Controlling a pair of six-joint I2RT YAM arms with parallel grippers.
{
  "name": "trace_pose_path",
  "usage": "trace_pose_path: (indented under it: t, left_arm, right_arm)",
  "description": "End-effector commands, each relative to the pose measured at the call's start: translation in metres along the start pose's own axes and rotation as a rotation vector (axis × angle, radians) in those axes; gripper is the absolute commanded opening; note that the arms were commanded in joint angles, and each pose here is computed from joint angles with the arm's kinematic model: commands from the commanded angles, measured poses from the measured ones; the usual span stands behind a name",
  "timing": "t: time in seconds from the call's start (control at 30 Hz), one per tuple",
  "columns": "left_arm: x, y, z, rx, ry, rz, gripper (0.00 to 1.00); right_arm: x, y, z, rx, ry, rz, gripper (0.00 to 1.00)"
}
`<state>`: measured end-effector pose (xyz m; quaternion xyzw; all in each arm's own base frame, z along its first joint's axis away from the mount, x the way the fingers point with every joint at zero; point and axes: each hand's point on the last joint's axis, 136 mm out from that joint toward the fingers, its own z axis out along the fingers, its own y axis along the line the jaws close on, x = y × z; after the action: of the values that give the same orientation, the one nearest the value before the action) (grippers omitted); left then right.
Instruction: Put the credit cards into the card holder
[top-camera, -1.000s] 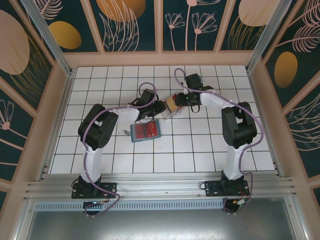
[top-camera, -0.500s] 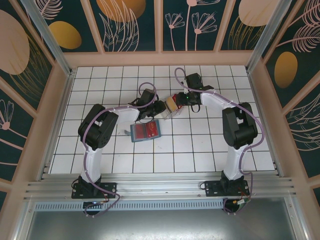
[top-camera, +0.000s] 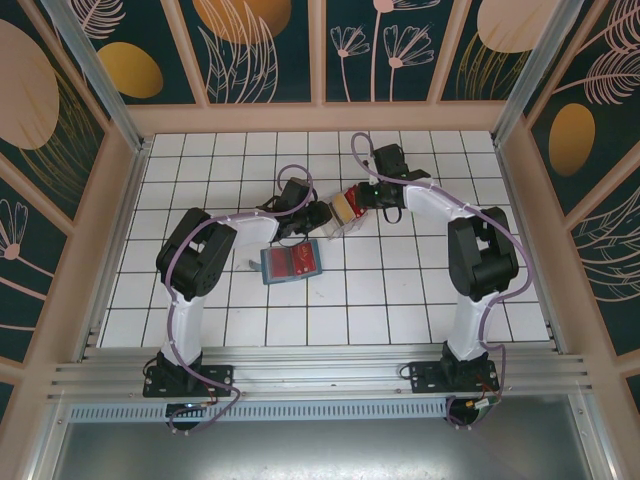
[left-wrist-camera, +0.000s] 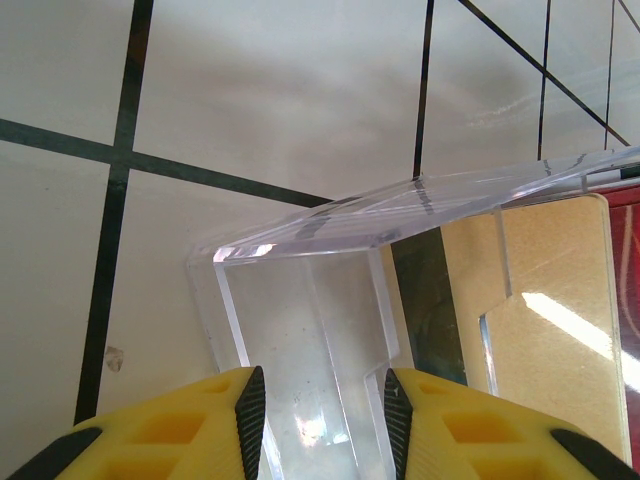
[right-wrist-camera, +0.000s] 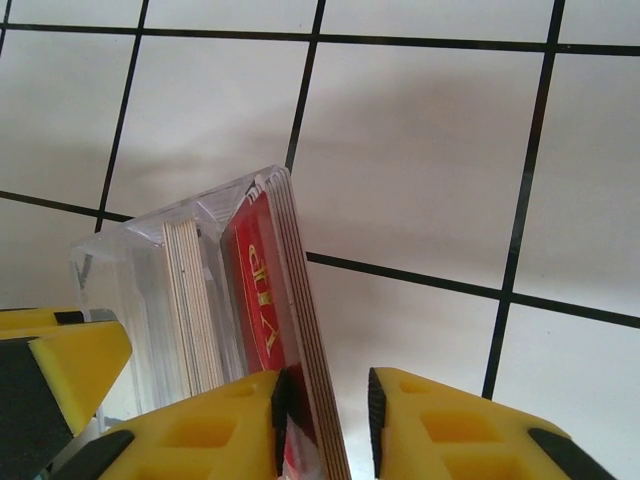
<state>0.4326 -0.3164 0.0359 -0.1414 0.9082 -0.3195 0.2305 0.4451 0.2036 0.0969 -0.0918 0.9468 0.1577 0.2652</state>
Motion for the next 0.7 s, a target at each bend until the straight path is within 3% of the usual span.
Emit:
trace_pose_path:
  t: [0.0, 0.23, 0.67]
  left_arm:
    - [0.026, 0.038, 0.006, -0.116, 0.083, -0.027, 0.38]
    - [0.025, 0.038, 0.006, -0.115, 0.082, -0.029, 0.39]
    - [0.026, 0.038, 0.006, -0.115, 0.084, -0.027, 0.39]
  right_arm:
    - [-0.010, -0.005, -0.018, 0.026, -0.032, -0.006, 0.26]
    - [-0.011, -0.001, -0.020, 0.009, -0.030, -0.011, 0.13]
    - [-0.024, 0.014, -0.040, -0.042, -0.079, -0.021, 0.10]
